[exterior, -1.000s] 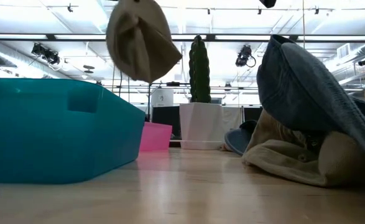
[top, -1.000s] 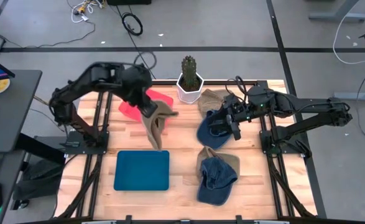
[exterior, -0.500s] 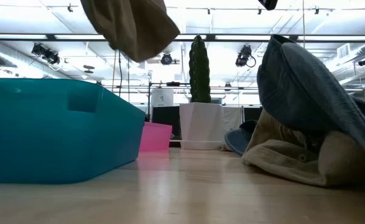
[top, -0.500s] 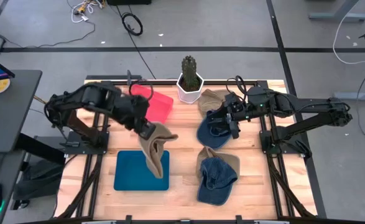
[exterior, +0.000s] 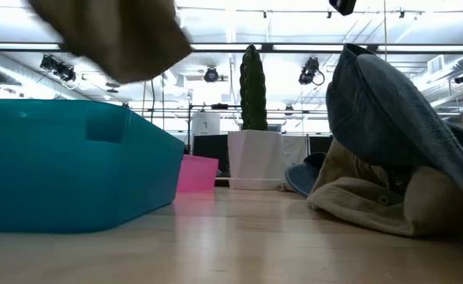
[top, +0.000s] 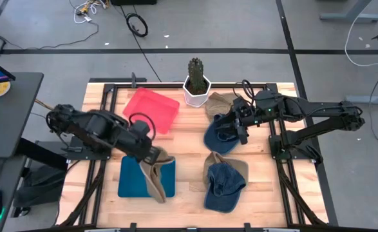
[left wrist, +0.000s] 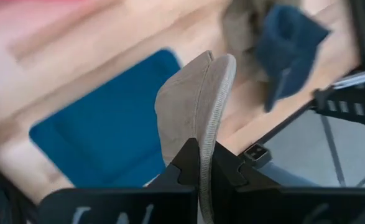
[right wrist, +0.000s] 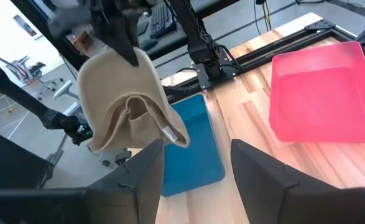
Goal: Pick & Place hat
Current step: Put the middle brown cap into the blue bin
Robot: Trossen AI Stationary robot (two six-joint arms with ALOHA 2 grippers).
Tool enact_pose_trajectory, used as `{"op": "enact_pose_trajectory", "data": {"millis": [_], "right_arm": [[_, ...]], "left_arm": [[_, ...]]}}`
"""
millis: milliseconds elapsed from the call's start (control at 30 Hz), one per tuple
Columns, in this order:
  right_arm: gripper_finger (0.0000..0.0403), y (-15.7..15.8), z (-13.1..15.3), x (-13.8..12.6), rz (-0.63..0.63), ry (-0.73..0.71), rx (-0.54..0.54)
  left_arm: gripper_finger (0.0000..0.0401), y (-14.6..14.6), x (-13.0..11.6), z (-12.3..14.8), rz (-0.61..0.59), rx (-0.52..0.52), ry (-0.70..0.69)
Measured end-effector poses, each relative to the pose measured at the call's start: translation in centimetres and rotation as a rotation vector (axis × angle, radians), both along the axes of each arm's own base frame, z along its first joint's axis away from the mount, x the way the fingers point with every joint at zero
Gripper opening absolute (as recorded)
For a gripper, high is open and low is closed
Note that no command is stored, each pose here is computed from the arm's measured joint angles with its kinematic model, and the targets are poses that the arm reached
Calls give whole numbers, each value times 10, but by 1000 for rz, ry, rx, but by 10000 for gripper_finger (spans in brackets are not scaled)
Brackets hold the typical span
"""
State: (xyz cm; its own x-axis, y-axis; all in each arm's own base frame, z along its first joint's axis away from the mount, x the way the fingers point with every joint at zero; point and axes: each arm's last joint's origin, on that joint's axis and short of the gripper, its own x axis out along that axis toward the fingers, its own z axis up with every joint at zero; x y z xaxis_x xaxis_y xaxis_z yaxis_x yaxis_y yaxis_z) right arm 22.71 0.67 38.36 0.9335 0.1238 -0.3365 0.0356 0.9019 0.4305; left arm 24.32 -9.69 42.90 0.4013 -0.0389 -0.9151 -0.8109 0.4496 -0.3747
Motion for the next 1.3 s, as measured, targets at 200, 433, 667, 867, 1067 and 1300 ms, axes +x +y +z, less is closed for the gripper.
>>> {"op": "enact_pose_trajectory", "data": {"millis": [200, 433, 667, 867, 1067, 1300], "right_arm": [[187, 0, -6, -2, 27, 57, -60], [187, 0, -13, -1, 67, 107, -148], [187, 0, -22, 7, 70, 168, -144], [187, 0, -30, 15, 71, 211, -140], [187, 0, -34, 19, 61, 230, -117], [187, 0, -34, 20, 49, 231, -94]], "left_arm": [[11, -12, 2, -37, 93, -61, 178], [11, -17, 7, -63, 119, -61, 293], [11, -12, 12, -67, 105, 20, 272], [11, -3, 12, -64, 8, 86, 247], [11, 1, 15, -65, -85, 116, 252], [11, -3, 18, -73, -86, 126, 279]]}}
